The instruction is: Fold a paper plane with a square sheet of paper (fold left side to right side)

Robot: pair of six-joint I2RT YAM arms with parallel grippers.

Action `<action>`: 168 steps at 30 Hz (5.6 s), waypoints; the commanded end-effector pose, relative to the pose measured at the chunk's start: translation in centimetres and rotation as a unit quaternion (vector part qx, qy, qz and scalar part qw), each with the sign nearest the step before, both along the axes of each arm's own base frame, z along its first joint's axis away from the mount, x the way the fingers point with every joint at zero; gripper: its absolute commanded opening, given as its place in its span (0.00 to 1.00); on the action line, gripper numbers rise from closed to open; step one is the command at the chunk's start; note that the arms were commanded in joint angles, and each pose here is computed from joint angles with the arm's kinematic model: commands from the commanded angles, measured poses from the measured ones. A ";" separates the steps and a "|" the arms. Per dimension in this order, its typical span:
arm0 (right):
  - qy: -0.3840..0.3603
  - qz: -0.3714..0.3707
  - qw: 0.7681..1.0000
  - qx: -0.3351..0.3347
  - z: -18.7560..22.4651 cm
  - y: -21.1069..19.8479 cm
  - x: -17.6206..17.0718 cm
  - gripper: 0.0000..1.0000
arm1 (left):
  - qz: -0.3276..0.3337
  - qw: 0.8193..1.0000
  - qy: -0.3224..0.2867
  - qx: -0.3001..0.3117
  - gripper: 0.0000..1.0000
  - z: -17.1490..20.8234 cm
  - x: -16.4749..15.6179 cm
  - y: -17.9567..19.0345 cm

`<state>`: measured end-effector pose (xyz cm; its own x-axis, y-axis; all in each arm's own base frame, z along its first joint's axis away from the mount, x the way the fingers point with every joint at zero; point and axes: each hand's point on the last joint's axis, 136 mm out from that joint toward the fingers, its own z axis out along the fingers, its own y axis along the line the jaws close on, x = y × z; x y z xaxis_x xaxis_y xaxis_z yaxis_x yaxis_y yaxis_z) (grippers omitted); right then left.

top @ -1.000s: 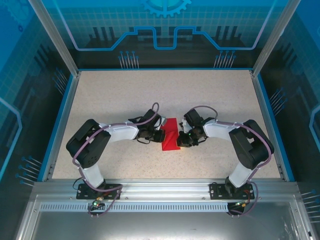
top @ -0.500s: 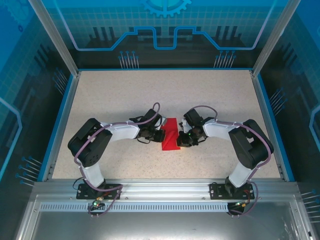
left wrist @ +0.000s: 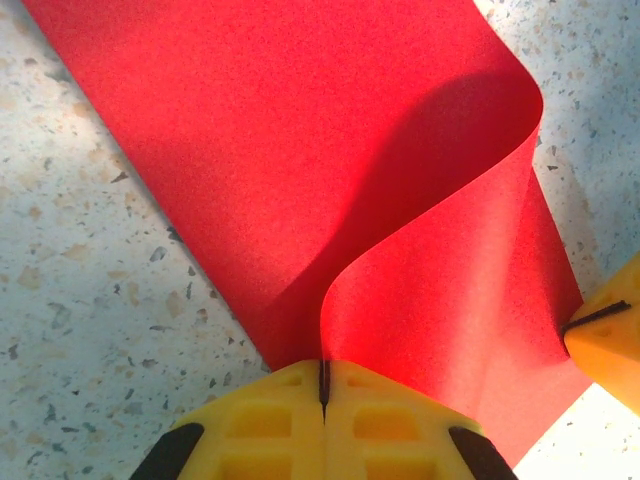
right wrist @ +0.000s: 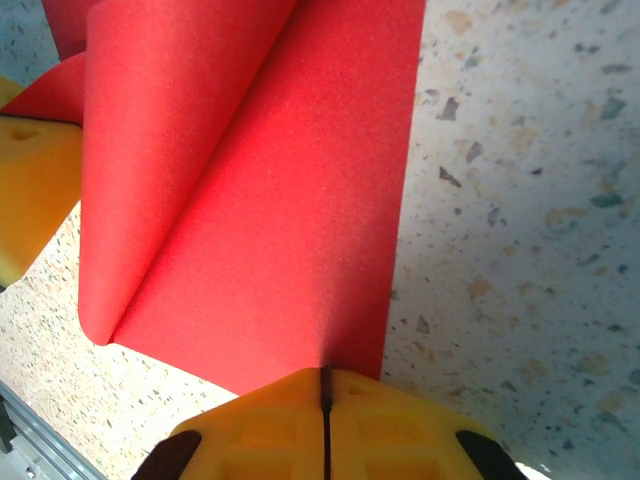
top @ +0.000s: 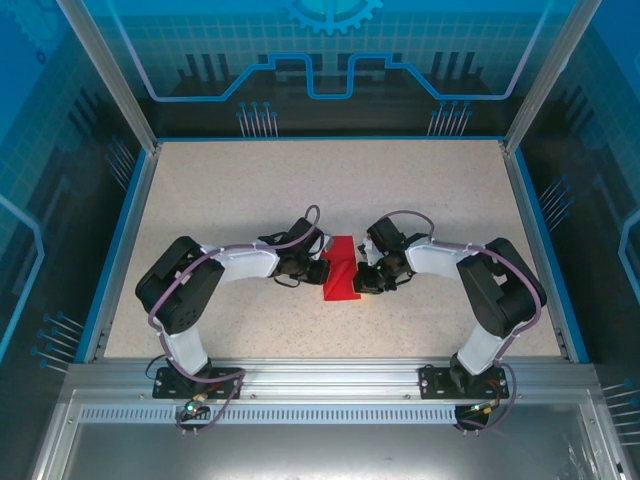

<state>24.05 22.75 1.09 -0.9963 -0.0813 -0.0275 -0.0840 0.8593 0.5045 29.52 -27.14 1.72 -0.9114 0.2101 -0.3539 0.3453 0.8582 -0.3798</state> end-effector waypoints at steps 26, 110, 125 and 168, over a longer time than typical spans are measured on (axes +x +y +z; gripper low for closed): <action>0.025 0.017 0.999 -0.030 -1.1 -0.4 -1.4 0.08 | -0.009 0.999 0.016 0.029 0.01 -1.4 -0.1 0.8; -0.002 0.021 0.999 -0.024 -2.0 1.8 2.4 0.07 | -0.017 1.000 -0.014 0.009 0.26 4.0 -0.4 0.1; -0.003 0.023 1.000 -0.016 -1.7 2.1 2.6 0.07 | -0.045 0.974 0.089 -0.204 0.24 7.1 -5.9 -4.2; -0.003 0.033 0.999 -0.031 -1.8 1.6 2.3 0.07 | 0.014 0.983 0.145 -0.114 0.19 -1.0 -6.8 -1.5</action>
